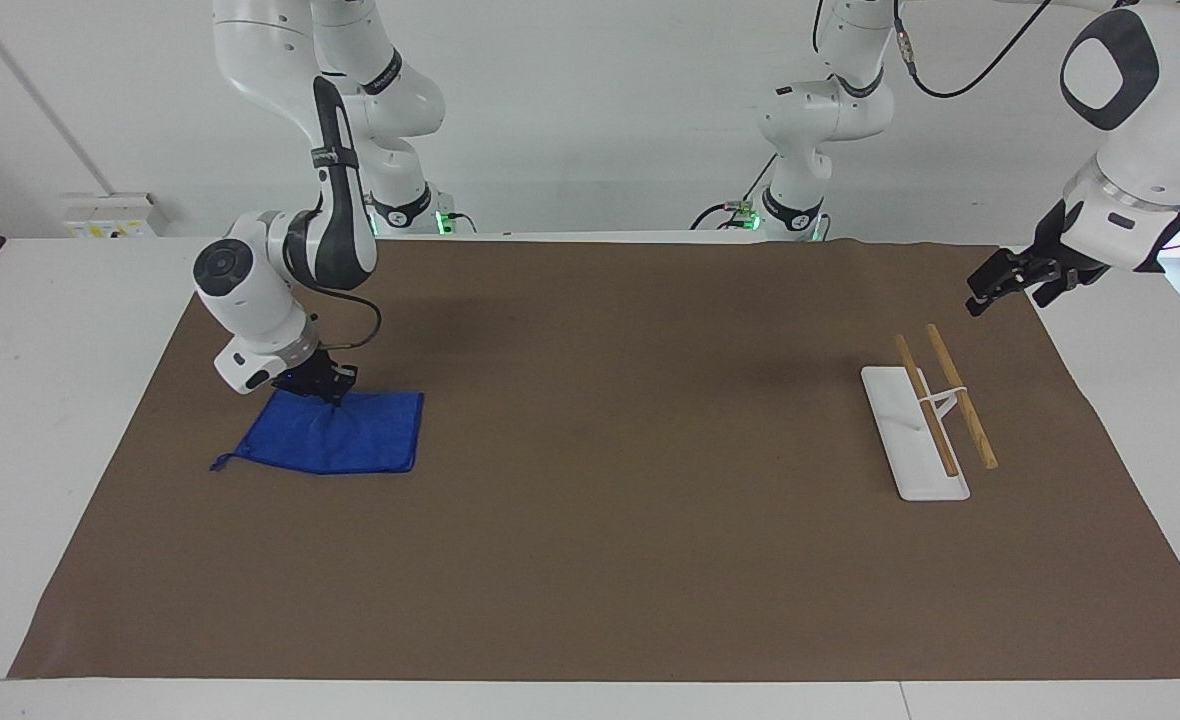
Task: Right arm passes towel to left arm to hang
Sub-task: 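Lift the towel with the right gripper while the left gripper approaches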
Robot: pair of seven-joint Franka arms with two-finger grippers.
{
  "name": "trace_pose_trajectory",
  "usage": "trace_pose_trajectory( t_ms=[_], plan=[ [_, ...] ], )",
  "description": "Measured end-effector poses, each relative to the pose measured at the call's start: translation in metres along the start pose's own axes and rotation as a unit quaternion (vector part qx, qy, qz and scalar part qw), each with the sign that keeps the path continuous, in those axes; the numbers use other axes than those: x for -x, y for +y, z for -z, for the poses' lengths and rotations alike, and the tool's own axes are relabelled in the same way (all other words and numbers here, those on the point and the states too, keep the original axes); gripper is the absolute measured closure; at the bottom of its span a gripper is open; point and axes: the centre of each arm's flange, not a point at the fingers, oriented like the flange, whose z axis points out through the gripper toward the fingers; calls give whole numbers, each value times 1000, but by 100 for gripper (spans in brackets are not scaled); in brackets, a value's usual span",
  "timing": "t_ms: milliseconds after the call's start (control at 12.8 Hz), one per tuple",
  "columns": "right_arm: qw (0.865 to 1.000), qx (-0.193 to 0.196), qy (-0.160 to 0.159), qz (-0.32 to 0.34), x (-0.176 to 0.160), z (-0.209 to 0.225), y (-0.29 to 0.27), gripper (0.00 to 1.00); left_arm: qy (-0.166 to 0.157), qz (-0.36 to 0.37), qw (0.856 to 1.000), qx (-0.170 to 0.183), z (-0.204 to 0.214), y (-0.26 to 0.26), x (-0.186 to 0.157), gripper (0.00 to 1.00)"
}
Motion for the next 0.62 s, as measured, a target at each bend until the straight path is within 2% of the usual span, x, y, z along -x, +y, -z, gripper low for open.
trace_pose_trajectory(
  t_ms=[234,389,467,623],
  plan=[
    [998,-57,-14,-24,-15,80,-49,96,31,111,993,12,-32,52,8,0],
    [991,-107,-11,-77,-19,112,-95,96,36,168,985,19,-61,97,24,0],
    [984,-136,-17,-114,-19,119,-121,96,38,194,980,22,-72,115,31,0],
    [956,-203,-50,-204,-16,127,-176,96,48,252,966,37,-88,152,46,0]
  ],
)
